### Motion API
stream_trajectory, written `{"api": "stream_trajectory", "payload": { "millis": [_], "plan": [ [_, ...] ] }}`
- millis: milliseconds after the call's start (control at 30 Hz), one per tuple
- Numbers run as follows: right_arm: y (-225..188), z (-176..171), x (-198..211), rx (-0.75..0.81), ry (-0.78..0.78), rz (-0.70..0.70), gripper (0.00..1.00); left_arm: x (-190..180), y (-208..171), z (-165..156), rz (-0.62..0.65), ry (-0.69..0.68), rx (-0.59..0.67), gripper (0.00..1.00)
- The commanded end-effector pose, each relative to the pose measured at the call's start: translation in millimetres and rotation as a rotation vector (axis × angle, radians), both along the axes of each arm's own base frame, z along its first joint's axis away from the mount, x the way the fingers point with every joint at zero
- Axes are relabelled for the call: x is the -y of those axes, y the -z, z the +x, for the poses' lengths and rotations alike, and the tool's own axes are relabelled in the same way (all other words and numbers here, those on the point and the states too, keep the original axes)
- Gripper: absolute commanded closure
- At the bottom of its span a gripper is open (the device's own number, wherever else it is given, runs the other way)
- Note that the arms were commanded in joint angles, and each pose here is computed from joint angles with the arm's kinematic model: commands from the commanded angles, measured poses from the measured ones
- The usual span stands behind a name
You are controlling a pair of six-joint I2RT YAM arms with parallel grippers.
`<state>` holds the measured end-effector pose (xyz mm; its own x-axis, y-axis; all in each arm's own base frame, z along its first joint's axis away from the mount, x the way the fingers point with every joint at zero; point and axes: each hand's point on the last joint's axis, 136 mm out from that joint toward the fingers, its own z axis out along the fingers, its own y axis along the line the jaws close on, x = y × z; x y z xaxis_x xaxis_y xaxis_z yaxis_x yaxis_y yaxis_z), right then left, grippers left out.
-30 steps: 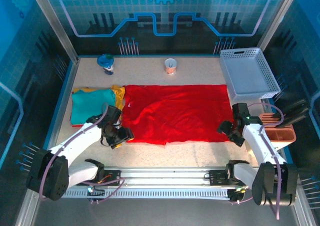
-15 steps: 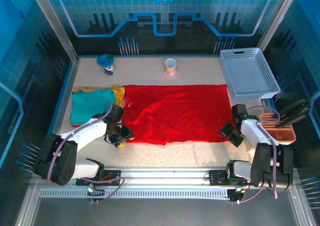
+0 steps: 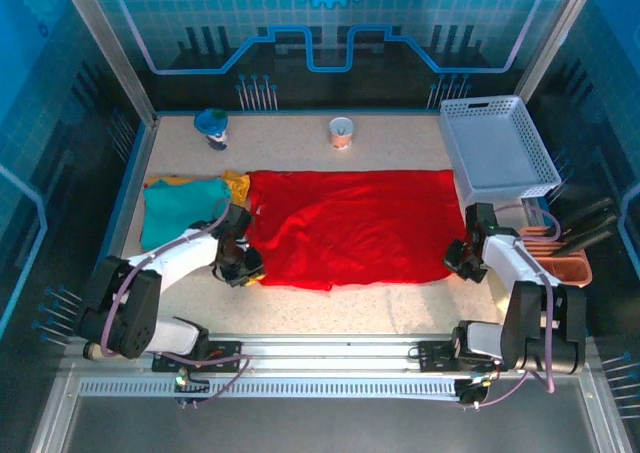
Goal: Fold and stack the t-shirts
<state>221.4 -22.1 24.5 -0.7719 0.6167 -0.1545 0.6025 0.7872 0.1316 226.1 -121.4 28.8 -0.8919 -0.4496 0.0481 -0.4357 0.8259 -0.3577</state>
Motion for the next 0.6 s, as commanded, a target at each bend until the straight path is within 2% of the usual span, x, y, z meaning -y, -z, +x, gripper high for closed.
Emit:
{"api": "stream_trajectory", "payload": {
  "millis": [0,167,300,567],
  "plan": [
    [-10,12,0,0.028,-0.02,0.005,0.96,14,-21,19,-0.06,0.046,0.083,0.99],
    [-23,18,-2,0.055,-0.031,0.018,0.97,16,-43,21,-0.069,0.068,0.096,1.0],
    [-32,34,-5,0.077,-0.038,0.041,0.97,24,-65,38,-0.1,0.089,0.124,1.0],
    [-43,82,-3,0.079,-0.114,0.064,0.98,40,-95,113,-0.16,0.128,0.173,1.0]
  ]
}}
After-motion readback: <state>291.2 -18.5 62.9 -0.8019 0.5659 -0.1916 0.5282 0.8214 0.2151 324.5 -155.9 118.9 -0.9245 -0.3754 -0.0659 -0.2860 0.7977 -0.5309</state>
